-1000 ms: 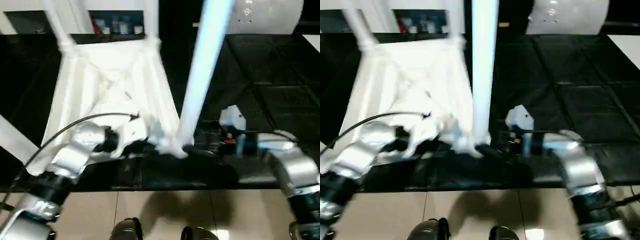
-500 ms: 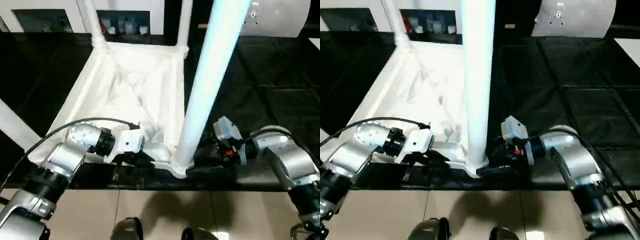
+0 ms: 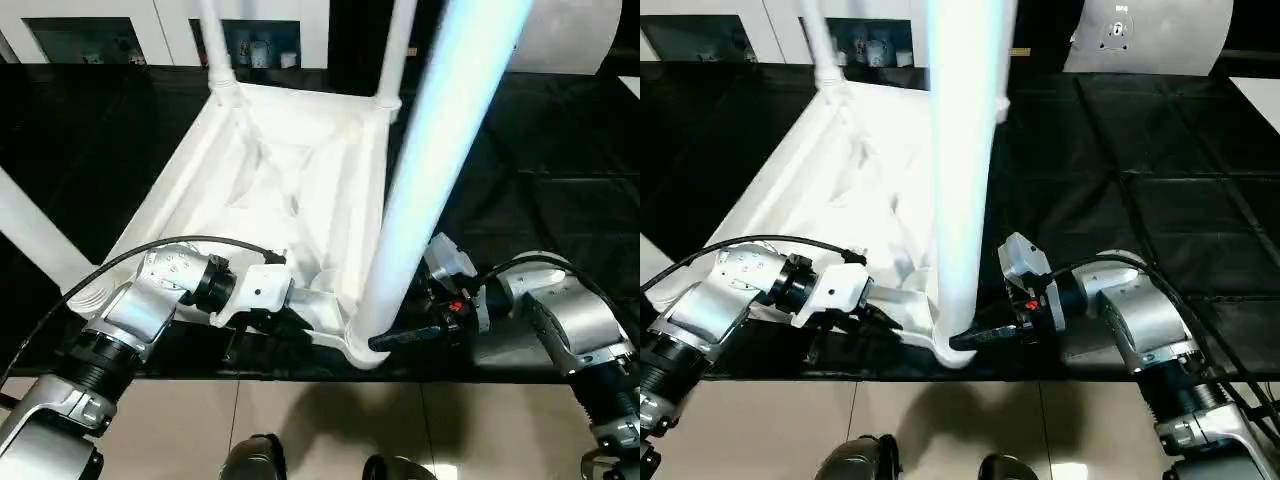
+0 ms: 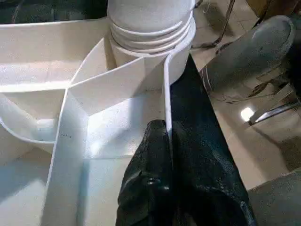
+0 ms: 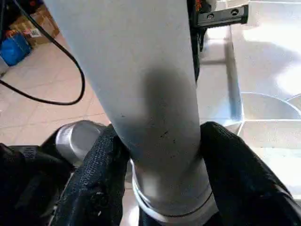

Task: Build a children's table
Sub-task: Rotate leg to tighten

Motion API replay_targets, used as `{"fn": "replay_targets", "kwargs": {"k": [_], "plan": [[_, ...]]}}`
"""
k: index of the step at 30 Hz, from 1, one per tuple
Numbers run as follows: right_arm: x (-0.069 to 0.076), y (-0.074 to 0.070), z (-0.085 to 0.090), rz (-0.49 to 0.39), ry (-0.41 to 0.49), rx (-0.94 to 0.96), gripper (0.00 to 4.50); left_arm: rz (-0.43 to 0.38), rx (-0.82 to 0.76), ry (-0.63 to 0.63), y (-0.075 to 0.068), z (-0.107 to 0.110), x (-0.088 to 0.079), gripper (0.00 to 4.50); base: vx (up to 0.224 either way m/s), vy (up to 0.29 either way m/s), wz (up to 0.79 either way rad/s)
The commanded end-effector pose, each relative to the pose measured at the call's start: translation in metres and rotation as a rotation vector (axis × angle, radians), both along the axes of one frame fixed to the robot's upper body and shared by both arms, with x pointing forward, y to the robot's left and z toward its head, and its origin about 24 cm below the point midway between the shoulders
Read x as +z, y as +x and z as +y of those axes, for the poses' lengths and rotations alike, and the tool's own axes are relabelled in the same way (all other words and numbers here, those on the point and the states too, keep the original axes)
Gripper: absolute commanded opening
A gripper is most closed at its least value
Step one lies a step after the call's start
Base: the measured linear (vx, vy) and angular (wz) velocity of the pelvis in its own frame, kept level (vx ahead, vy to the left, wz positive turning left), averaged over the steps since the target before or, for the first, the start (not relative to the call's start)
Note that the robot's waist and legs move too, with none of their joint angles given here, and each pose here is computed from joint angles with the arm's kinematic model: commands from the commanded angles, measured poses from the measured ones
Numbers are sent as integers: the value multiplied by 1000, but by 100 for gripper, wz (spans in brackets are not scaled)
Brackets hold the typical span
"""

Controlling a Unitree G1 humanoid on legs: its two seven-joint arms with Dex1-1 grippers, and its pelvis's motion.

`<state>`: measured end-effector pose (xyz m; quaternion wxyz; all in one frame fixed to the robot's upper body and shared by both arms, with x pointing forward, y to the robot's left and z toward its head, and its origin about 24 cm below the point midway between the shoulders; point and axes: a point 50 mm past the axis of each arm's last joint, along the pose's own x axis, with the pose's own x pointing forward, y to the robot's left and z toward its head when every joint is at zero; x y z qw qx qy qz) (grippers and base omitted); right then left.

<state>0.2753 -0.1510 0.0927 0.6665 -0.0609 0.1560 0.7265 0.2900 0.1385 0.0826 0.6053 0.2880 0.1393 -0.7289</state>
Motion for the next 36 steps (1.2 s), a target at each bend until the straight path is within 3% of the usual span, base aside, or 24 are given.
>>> {"fn": "replay_targets", "kwargs": {"k": [1, 4, 11, 16, 18, 22, 24, 26, 28, 32, 35, 36], "plan": [[0, -10, 7, 50, 59, 23, 208, 16, 23, 7, -2, -6, -4, 0, 0, 0, 0], [-1, -12, 11, 57, 81, -27, 206, 14, 86, -6, 2, -7, -3, 0, 0, 0, 0], [-14, -4, 46, 35, 112, -397, 205, 21, 388, -130, 17, -26, 13, 0, 0, 0, 0], [-14, 6, 76, 64, 148, -619, 202, 4, 560, -194, 27, -48, 16, 0, 0, 0, 0], [-16, 16, 90, 74, 138, -808, 201, -15, 701, -230, 36, -63, 19, 0, 0, 0, 0], [-19, 28, 102, 69, 114, -1034, 201, -56, 819, -250, 42, -80, 20, 0, 0, 0, 0], [-19, 28, 105, 67, 125, -1039, 201, -67, 822, -247, 42, -82, 19, 0, 0, 0, 0], [-16, 28, 109, 55, 180, -1046, 269, -73, 816, -244, 41, -85, 19, 0, 0, 0, 0], [-13, 29, 108, 57, 224, -1067, 279, -79, 810, -239, 40, -83, 18, 0, 0, 0, 0], [-6, 31, 91, -38, 252, -1023, 314, -85, 774, -219, 38, -70, 15, 0, 0, 0, 0], [-1, 30, 75, -85, 272, -955, 338, -84, 729, -205, 34, -60, 12, 0, 0, 0, 0], [3, 29, 61, -126, 267, -897, 351, -81, 684, -192, 30, -52, 8, 0, 0, 0, 0]]}}
